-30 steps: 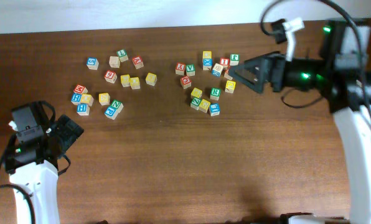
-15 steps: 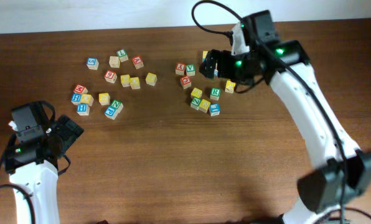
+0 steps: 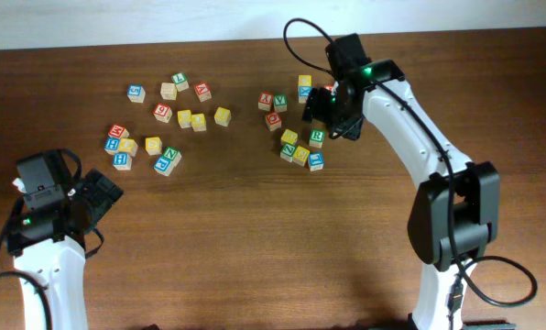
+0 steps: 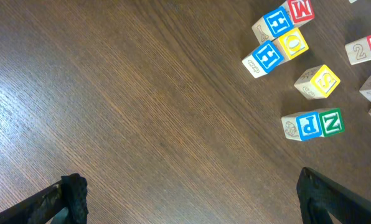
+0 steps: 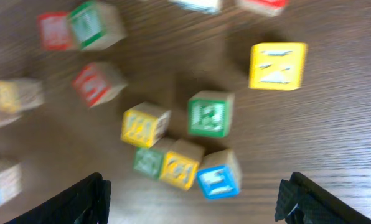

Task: Spell out RSS
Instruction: 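Reach the right gripper into the right cluster over the green R block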

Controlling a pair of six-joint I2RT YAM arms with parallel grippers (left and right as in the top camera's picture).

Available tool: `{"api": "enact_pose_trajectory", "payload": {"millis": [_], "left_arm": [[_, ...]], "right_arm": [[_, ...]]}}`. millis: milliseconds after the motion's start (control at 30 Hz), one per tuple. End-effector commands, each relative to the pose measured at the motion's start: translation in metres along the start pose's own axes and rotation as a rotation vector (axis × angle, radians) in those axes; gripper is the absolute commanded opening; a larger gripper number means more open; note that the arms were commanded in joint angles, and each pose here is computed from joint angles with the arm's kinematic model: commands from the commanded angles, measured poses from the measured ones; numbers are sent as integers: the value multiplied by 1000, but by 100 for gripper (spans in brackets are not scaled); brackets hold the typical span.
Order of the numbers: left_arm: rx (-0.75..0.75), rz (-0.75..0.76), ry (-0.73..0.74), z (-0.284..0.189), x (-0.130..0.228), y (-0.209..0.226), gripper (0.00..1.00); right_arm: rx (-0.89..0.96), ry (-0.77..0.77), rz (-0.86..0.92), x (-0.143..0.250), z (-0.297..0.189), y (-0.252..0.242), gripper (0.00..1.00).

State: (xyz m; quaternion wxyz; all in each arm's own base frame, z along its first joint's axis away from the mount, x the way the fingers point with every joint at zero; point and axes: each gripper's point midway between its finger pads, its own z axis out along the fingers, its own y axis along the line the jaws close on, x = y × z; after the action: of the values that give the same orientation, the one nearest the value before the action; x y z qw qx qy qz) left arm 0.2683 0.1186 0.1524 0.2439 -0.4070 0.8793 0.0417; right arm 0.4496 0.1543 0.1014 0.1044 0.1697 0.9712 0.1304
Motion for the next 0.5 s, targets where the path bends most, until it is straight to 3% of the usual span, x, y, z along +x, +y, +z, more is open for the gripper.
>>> {"api": "enact_pose_trajectory", "payload": {"millis": [0, 467], "left_arm": [[6, -19, -10, -2, -5, -1, 99], [6, -19, -10, -2, -5, -1, 99]], "right_arm": [[118, -80, 30, -13, 8, -13, 77], [138, -38, -67, 0, 66, -2, 72]]}}
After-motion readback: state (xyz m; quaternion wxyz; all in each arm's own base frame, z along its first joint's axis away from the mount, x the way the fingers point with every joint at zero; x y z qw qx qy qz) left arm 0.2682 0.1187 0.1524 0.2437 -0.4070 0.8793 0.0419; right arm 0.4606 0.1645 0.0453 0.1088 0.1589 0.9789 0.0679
